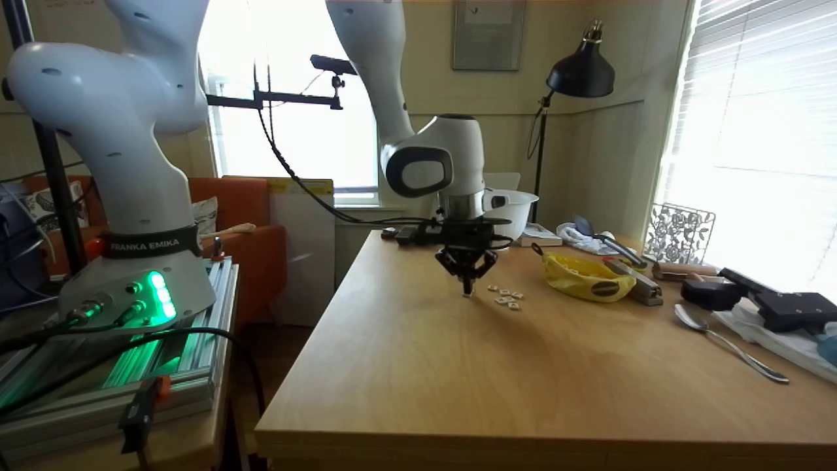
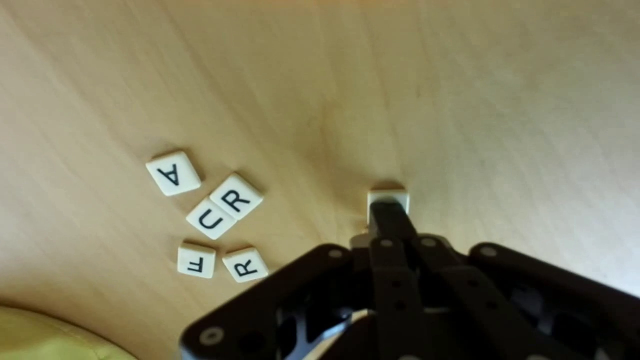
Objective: Create the word 'Mice' with the tiles.
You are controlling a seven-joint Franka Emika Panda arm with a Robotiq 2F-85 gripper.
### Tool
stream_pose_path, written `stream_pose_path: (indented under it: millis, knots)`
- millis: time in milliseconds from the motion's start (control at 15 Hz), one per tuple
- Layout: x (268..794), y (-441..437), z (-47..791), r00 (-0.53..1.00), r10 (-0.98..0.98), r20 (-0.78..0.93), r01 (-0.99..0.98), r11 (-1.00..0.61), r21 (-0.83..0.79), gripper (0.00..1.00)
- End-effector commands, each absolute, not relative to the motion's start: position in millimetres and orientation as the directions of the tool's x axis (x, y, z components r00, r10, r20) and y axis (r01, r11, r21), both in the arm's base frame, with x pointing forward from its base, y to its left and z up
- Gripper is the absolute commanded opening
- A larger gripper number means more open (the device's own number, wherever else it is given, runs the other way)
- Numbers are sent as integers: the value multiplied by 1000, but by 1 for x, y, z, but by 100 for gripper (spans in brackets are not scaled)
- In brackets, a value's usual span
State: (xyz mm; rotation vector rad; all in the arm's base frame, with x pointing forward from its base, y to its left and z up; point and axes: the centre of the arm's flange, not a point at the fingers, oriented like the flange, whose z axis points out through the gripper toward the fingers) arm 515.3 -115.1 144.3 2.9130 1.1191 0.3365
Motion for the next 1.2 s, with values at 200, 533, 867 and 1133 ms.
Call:
stream_pose_path:
  millis: [200,533,867,1133]
  knots:
    - [509,-108,129,683,706,186,706,-704,79,0]
    - [509,-110,128,674,717,180,715,-694,86,0]
    - [509,-112,127,672,720,174,716,-692,92,0]
    - [509,-112,127,673,720,169,716,-692,94,0]
